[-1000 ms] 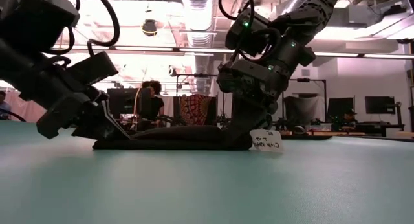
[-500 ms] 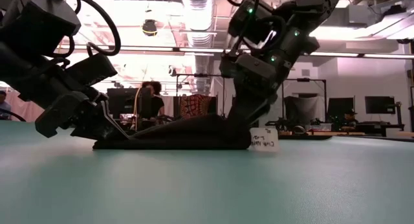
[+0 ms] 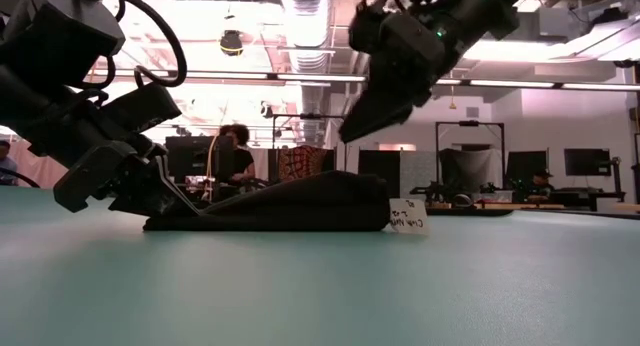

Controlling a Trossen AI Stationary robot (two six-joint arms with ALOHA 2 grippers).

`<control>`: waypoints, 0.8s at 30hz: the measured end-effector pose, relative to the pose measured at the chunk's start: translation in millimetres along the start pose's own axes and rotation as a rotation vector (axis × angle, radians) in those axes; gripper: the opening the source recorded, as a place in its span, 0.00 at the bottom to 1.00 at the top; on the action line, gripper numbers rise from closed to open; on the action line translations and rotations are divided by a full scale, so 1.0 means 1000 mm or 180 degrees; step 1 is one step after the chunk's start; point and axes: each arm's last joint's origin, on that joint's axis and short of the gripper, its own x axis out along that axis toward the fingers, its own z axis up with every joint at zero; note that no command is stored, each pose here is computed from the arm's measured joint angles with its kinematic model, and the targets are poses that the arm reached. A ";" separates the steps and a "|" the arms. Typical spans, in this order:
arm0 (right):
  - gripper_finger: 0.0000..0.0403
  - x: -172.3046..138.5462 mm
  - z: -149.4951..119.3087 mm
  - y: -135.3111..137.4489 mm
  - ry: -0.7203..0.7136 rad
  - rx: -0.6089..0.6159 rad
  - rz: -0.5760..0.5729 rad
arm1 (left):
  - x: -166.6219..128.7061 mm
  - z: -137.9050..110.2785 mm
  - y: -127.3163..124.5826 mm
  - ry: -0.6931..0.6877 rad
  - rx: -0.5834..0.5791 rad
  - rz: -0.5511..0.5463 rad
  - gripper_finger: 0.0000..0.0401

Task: Roll towel
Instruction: Roll the black towel

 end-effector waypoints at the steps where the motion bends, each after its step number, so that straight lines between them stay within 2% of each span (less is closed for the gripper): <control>1: 0.29 0.003 0.000 0.005 -0.0054 -0.0055 0.0069 | 0.000 0.000 0.000 0.0001 -0.0001 0.0001 0.00; 5: 0.07 0.017 -0.007 0.022 -0.0104 -0.0279 0.0224 | 0.000 0.000 0.000 0.0008 -0.0022 -0.0005 0.00; 7: 0.03 0.025 -0.012 0.025 -0.0044 -0.0345 0.0199 | 0.000 0.000 0.000 0.0011 -0.0024 -0.0011 0.00; 12: 0.06 0.039 -0.021 0.013 0.0147 -0.0255 0.0013 | 0.000 0.000 0.000 0.0015 -0.0024 -0.0015 0.00; 18: 0.02 0.040 -0.020 0.000 0.0196 -0.0209 -0.0067 | 0.000 -0.001 0.000 0.0033 -0.0017 -0.0042 0.00; 24: 0.03 0.049 -0.030 -0.005 0.0440 -0.0201 -0.0136 | 0.000 -0.001 0.000 0.0046 -0.0004 -0.0041 0.00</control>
